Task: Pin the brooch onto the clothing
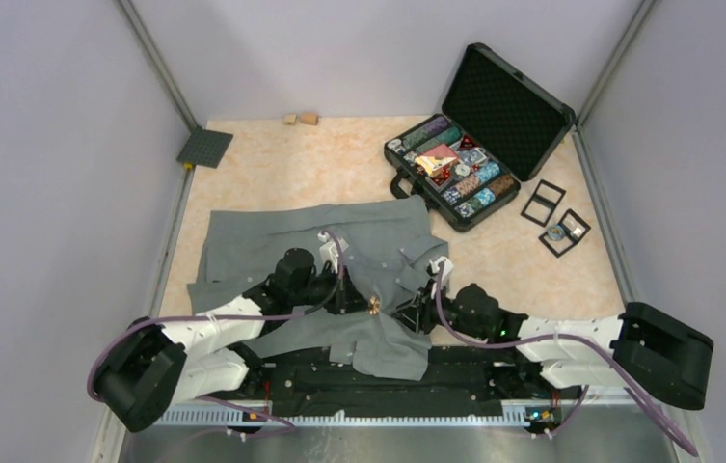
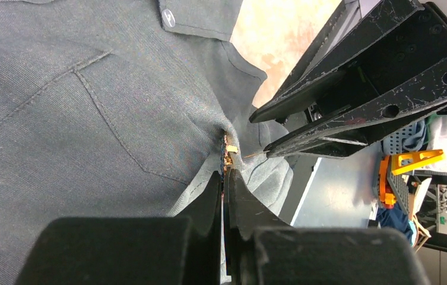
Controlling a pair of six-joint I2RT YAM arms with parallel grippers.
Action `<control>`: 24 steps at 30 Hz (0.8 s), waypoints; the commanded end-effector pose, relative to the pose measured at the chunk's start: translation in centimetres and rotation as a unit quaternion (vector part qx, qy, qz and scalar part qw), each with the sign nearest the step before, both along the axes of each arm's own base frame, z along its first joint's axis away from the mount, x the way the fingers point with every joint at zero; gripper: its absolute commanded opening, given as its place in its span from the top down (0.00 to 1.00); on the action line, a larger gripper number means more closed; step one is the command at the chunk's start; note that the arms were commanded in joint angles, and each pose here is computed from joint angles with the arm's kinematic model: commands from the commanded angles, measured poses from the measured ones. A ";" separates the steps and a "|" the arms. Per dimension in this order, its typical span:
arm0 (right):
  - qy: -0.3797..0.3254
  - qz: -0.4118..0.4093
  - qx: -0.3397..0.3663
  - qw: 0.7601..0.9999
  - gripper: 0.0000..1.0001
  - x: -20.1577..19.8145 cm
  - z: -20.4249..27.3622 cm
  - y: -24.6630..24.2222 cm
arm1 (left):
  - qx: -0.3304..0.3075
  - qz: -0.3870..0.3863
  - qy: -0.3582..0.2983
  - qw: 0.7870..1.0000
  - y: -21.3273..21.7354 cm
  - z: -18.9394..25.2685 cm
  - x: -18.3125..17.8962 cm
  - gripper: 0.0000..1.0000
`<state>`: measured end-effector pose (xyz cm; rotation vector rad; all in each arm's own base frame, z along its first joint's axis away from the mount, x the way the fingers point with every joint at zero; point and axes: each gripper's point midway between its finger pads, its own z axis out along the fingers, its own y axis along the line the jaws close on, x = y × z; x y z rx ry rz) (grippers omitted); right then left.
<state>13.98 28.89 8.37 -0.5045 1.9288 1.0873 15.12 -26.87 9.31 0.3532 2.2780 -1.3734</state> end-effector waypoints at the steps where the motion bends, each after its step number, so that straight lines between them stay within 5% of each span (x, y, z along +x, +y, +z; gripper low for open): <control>1: -0.030 0.025 0.058 0.998 0.70 0.5 4.0 2.4 | -0.033 -0.018 -0.020 0.999 -0.9 2.0 0.3 1.00; 24: -0.016 0.043 0.070 0.996 0.84 0.4 3.8 4.0 | -0.042 -0.032 -0.013 0.998 -1.2 2.0 -0.1 1.00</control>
